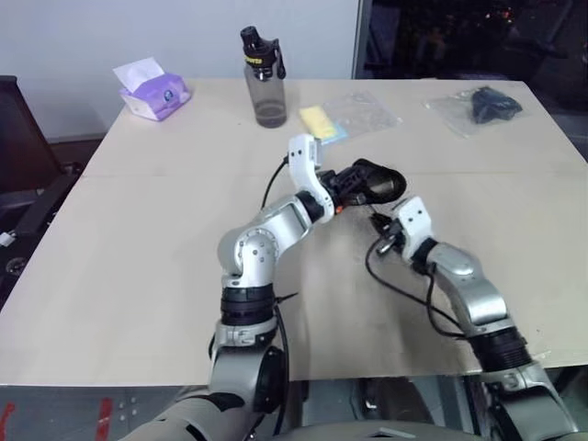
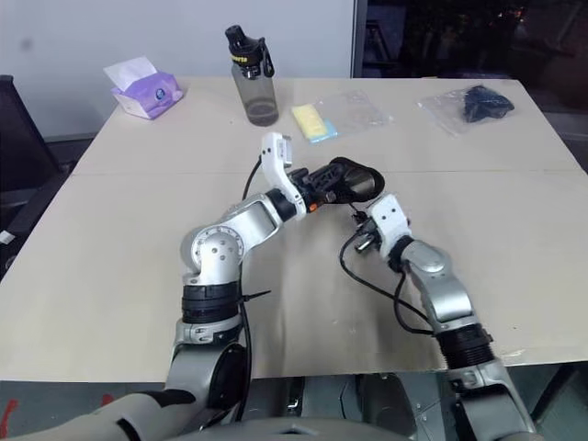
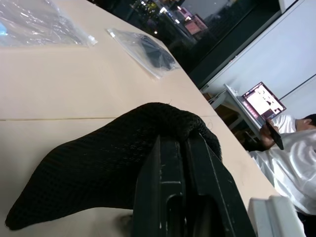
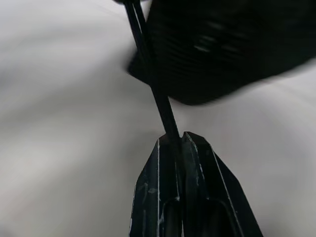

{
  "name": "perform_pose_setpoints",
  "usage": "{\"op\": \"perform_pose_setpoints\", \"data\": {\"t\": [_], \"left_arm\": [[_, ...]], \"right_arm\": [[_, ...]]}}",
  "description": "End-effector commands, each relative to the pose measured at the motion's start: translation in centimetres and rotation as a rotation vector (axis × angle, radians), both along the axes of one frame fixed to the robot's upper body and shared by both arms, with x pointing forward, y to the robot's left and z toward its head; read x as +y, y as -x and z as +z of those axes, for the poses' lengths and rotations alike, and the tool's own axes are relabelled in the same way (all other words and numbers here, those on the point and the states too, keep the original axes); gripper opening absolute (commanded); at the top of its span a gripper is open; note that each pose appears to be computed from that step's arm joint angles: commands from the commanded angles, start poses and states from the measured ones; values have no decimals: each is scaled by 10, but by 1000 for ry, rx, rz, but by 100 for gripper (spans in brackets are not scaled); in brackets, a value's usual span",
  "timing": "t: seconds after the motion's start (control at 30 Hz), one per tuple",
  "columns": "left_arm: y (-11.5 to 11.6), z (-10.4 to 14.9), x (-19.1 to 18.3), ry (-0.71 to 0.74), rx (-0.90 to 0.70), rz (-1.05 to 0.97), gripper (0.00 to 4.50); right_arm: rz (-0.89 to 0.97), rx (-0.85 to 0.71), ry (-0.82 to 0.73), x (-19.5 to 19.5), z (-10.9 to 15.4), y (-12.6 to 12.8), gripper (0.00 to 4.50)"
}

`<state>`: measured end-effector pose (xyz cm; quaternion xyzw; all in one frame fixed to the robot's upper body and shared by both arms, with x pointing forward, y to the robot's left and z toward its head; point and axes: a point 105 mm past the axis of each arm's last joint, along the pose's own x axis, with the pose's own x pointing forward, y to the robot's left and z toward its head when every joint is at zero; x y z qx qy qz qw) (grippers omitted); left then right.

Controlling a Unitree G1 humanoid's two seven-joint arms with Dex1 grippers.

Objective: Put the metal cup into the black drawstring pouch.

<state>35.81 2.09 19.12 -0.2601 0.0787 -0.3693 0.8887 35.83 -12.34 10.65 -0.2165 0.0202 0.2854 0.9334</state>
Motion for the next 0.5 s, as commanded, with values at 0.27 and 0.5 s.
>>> {"op": "perform_pose_setpoints", "data": {"t": [0.27,0.5], "left_arm": [[16,28,-6,-133,-321,-52,342],[23,45,-20,-326,-635,-54,342]], "right_arm": [[-61,-676,322,-29,178,-13,0],[57,-803,264,7,207,1,0]]}}
